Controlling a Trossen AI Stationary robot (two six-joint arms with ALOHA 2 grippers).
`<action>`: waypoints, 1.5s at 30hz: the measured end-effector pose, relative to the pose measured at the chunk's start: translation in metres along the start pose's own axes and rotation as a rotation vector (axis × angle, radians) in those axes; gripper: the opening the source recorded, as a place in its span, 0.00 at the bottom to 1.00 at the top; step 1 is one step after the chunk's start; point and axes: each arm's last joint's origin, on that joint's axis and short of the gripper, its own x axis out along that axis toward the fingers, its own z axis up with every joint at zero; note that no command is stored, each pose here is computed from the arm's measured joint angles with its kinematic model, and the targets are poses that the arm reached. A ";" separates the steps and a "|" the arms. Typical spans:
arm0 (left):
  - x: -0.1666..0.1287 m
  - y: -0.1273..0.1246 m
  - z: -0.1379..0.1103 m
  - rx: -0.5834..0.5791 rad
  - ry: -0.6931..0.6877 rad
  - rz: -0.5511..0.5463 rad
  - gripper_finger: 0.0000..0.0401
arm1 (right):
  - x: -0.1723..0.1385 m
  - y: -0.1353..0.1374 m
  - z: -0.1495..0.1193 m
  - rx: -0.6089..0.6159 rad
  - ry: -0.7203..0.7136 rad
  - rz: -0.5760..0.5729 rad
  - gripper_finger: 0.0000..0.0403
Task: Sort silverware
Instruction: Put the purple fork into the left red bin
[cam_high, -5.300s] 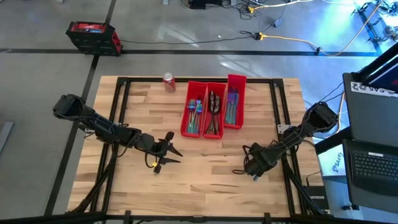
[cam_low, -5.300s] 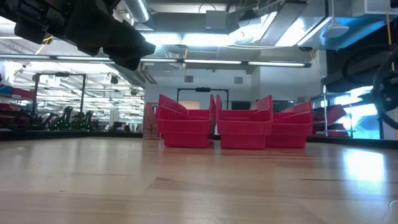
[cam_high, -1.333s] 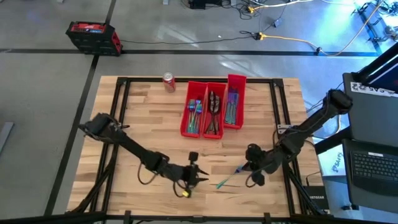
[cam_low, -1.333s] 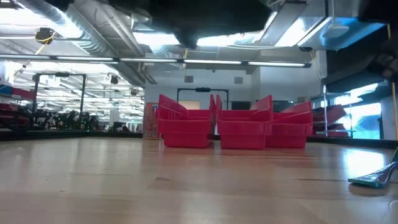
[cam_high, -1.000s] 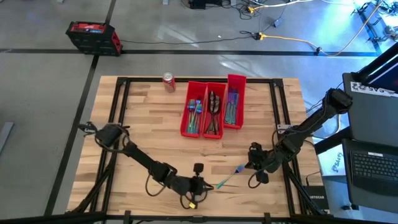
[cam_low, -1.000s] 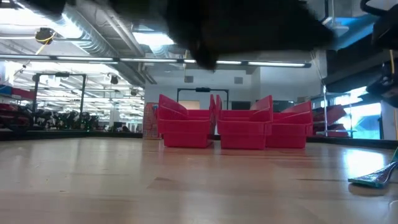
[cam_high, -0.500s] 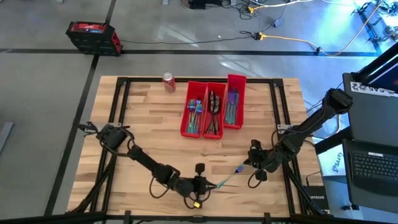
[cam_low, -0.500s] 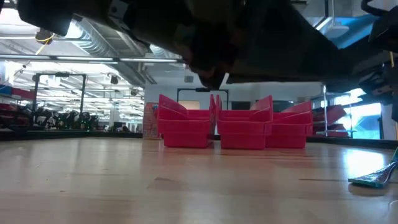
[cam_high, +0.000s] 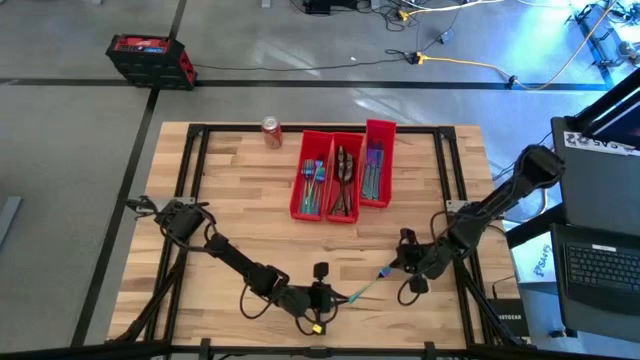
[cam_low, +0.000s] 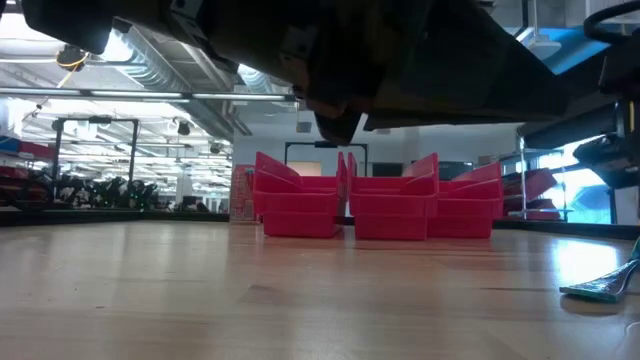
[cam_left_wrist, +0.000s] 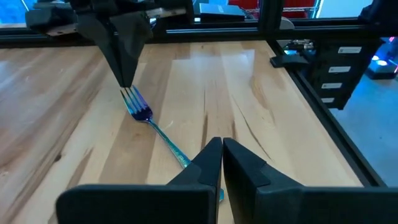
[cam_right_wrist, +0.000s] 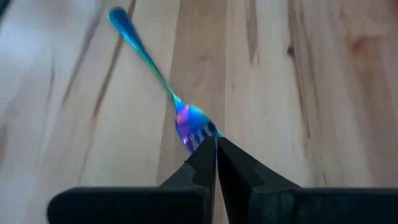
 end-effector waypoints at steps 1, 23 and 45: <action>0.000 0.000 0.000 -0.004 0.000 0.000 0.00 | 0.002 0.000 -0.001 -0.002 0.012 -0.005 0.00; -0.001 0.001 -0.007 -0.685 0.065 0.030 0.01 | 0.015 0.001 -0.007 0.018 0.047 -0.038 0.00; -0.005 -0.008 0.010 -1.666 -0.079 -0.082 0.73 | 0.015 0.000 -0.007 0.108 0.037 -0.052 0.00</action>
